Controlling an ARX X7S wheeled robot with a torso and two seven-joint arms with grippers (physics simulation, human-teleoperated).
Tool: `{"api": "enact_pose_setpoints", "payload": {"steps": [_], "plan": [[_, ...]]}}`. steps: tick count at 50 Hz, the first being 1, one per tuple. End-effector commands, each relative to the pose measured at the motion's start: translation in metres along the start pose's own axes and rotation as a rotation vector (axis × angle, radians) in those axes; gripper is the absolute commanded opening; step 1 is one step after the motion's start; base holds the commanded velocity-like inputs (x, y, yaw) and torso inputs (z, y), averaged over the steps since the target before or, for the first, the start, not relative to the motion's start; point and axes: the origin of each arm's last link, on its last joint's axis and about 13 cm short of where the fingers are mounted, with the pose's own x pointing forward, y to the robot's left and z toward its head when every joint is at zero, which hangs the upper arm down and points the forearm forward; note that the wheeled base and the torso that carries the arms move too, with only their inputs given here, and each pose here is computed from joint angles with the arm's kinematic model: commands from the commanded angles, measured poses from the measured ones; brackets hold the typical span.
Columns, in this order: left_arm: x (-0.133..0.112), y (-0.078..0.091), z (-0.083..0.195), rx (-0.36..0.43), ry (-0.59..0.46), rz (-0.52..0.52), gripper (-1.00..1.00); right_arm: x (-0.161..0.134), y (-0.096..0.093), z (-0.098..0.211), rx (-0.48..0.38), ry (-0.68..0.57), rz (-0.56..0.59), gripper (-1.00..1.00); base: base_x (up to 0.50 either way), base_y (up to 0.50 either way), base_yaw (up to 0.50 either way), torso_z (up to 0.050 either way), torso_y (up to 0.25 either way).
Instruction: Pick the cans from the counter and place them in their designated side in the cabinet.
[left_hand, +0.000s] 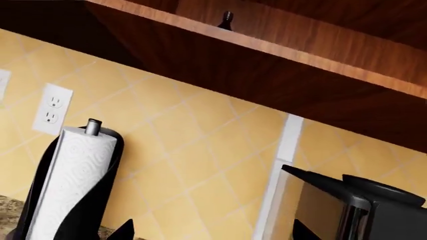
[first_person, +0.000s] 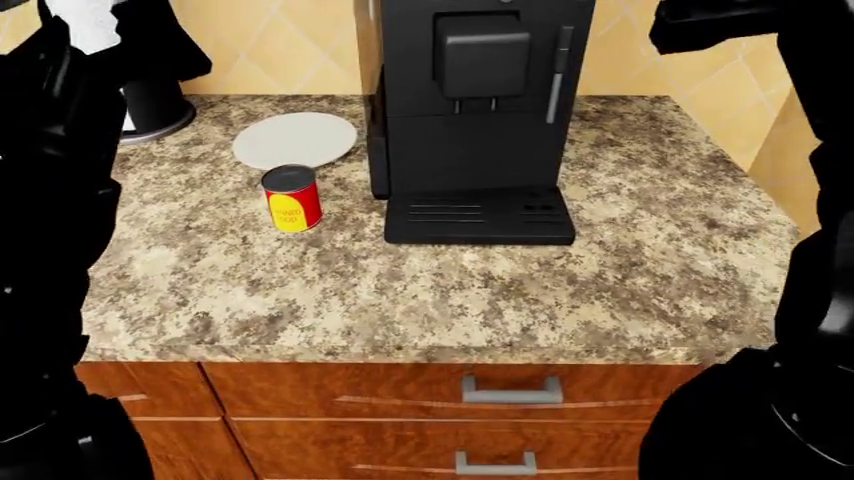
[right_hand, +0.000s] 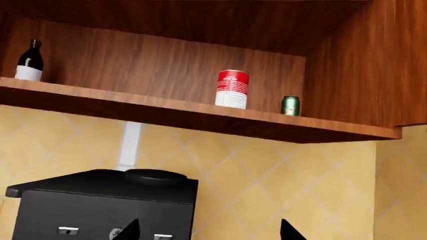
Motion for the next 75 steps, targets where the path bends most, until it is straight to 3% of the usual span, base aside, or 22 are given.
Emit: {"api": "enact_pose_setpoints", "payload": {"steps": [1, 11, 66, 75], "plan": [[-0.029, 0.004, -0.022, -0.046, 0.043, 0.033, 1.0, -0.037, 0.013, -0.043, 0.076, 0.088, -0.034, 1.0, 0.0, 0.0, 0.0, 0.0, 0.0], [-0.049, 0.008, -0.027, -0.063, 0.107, 0.02, 1.0, -0.038, 0.02, -0.057, 0.107, 0.125, -0.022, 1.0, 0.0, 0.0, 0.0, 0.0, 0.0], [-0.053, 0.012, -0.032, -0.03, 0.154, 0.003, 1.0, -0.046, 0.035, -0.085, 0.245, 0.206, 0.022, 1.0, 0.05, 0.49, 0.0, 0.0, 0.0], [-0.054, 0.012, -0.032, -0.029, 0.154, 0.003, 1.0, -0.051, 0.037, -0.091, 0.3, 0.303, 0.019, 1.0, 0.05, 0.04, 0.0, 0.0, 0.0]]}}
